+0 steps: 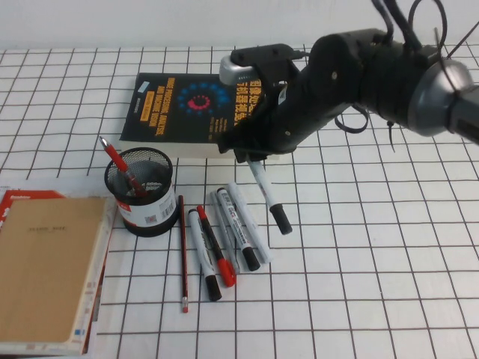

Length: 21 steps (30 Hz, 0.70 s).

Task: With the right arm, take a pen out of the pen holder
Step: 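Take a marker out of the pen holder and lay it on the table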

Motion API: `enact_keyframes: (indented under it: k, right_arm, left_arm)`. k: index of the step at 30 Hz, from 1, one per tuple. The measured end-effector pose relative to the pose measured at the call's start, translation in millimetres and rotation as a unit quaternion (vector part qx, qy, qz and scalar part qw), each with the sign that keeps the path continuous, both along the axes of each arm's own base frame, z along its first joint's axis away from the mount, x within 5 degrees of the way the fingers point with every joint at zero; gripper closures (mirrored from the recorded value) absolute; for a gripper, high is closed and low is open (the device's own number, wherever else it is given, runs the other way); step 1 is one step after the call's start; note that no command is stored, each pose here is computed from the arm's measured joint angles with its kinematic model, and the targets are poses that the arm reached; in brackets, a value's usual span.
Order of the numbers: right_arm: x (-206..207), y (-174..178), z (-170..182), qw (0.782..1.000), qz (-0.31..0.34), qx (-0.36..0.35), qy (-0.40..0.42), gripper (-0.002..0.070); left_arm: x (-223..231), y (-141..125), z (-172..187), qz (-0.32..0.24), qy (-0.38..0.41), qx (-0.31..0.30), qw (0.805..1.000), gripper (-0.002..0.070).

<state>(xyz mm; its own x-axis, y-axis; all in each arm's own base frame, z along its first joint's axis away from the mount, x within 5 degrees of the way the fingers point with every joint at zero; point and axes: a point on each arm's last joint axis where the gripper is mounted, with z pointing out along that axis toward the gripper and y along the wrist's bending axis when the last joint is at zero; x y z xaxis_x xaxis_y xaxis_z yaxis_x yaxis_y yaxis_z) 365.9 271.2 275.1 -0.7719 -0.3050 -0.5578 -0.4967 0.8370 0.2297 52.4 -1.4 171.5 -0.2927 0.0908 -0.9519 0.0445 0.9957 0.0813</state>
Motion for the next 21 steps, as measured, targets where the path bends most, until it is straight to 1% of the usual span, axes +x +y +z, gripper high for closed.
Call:
enact_keyframes:
  k: [6,12,15,21]
  right_arm:
    - [29.2,-2.7,-55.8,0.999,-0.029,-0.012,0.021,0.0534]
    - [39.0,2.1,-91.2,0.999,-0.038,-0.014,0.033,0.0534]
    - [41.9,3.2,-100.7,0.998,-0.042,-0.013,0.041,0.0535]
    - [46.8,5.5,-99.2,0.998,-0.048,0.001,0.043,0.0535]
  left_arm:
    - [0.0,0.0,0.0,0.000,0.000,0.000,1.000,0.0679]
    - [0.0,0.0,0.0,0.000,0.000,0.000,1.000,0.0679]
    - [0.0,0.0,0.0,0.000,0.000,0.000,1.000,0.0679]
    - [0.0,0.0,0.0,0.000,0.000,0.000,1.000,0.0679]
